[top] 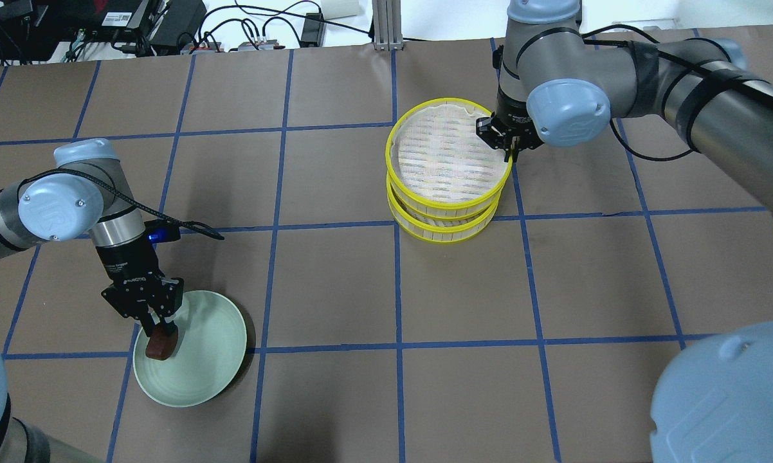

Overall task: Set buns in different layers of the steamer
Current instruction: 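Lower the left gripper onto the brown chocolate bun on the plate, then grasp and lift the brown bun with the left gripper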

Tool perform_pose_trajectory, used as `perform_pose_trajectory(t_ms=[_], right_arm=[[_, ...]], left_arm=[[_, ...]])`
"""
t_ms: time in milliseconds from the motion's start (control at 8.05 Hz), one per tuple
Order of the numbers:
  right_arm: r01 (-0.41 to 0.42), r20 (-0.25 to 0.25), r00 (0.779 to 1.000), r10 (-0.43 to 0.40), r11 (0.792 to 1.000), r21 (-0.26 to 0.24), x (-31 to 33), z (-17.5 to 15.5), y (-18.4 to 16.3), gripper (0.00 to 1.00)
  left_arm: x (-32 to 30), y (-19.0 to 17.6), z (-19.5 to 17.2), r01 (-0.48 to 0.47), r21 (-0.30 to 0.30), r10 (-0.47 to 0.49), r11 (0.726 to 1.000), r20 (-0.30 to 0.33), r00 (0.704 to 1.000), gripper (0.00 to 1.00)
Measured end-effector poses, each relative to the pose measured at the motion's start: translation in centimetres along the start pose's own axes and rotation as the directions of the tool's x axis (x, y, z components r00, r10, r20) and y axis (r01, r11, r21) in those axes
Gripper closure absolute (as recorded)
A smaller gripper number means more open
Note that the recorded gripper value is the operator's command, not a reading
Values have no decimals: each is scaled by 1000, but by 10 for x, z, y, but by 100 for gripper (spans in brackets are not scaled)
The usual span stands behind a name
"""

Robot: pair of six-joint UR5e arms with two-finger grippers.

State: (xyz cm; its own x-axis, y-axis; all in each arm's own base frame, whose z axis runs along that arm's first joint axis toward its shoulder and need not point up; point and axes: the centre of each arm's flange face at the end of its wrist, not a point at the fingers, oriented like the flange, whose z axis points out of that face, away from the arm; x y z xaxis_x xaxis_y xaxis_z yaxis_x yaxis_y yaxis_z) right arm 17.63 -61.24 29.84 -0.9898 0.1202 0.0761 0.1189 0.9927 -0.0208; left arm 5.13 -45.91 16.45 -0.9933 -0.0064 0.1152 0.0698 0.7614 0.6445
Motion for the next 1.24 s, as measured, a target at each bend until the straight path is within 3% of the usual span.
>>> perform_pose_trajectory(t_ms=[621, 1242], right_arm=[[5, -1, 1000, -5, 1000, -25, -2, 13, -1, 88], [4, -1, 1000, -4, 999, -32, -1, 9, 1, 88]], left_arm=[[20, 18, -34, -6, 28, 7, 1000, -38, 999, 100], [63, 58, -129, -19, 133, 14, 991, 39, 999, 100]])
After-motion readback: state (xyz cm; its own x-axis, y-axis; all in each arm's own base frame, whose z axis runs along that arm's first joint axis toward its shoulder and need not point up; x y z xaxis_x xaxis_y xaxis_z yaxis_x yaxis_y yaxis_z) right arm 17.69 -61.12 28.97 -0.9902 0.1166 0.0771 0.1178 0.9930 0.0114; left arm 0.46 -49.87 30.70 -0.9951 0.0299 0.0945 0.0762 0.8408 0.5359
